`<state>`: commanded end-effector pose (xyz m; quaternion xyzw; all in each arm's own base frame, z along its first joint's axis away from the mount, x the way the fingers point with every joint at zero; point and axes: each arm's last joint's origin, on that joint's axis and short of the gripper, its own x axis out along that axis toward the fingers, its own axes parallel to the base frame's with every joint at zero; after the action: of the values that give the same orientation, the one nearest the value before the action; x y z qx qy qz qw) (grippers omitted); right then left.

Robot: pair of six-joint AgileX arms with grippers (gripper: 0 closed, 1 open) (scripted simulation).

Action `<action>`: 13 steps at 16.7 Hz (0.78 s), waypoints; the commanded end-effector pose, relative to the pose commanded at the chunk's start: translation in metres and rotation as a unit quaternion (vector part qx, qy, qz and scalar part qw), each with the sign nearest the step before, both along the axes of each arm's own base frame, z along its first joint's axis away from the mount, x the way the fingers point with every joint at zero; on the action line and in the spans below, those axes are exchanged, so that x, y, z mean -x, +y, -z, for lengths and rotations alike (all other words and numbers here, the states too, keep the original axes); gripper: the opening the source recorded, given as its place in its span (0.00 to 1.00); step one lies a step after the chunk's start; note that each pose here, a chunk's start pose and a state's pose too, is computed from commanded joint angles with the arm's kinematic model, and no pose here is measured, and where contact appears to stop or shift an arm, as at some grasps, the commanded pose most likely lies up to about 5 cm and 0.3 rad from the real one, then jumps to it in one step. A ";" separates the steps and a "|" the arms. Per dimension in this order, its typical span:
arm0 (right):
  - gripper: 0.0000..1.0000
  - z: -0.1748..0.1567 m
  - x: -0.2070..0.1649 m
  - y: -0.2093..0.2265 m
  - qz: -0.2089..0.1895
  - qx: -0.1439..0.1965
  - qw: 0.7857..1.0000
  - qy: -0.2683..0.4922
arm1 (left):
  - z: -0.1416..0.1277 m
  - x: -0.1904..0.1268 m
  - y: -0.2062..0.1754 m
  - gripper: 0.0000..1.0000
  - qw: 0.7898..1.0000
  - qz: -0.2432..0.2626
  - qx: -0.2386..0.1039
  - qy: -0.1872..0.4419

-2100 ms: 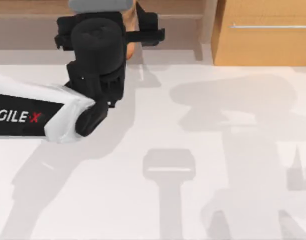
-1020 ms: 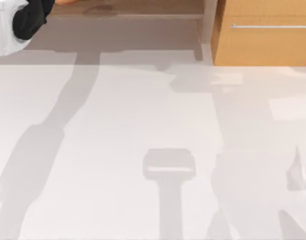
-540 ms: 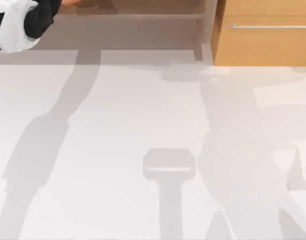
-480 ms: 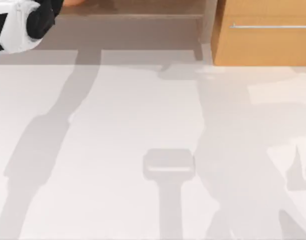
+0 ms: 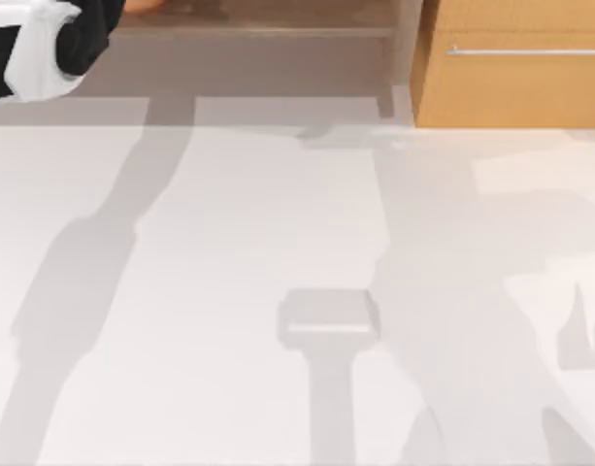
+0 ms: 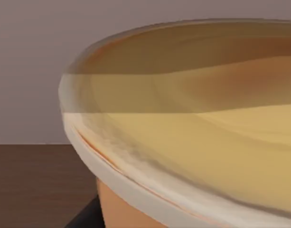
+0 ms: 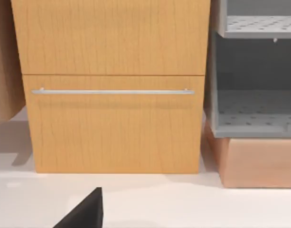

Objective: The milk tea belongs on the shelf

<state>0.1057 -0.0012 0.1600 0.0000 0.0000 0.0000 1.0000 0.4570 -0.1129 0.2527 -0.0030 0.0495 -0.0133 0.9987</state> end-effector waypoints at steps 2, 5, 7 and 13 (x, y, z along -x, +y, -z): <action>1.00 0.000 0.000 0.000 0.000 0.000 1.000 0.000 | 0.000 0.000 0.000 0.30 1.000 0.000 0.000 0.000; 1.00 0.000 0.000 0.000 0.000 0.000 1.000 0.000 | 0.000 0.000 0.000 0.53 1.000 0.000 0.000 0.000; 1.00 0.000 0.000 0.000 0.000 0.000 1.000 0.000 | 0.000 0.000 0.000 0.68 1.000 0.000 0.000 0.000; 1.00 0.000 0.000 0.000 0.000 0.000 1.000 0.000 | 0.000 0.000 0.000 1.00 1.000 0.000 0.000 0.000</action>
<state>0.1057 -0.0012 0.1600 0.0000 0.0000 0.0000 1.0000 0.4570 -0.1129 0.2527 -0.0030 0.0495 -0.0133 0.9987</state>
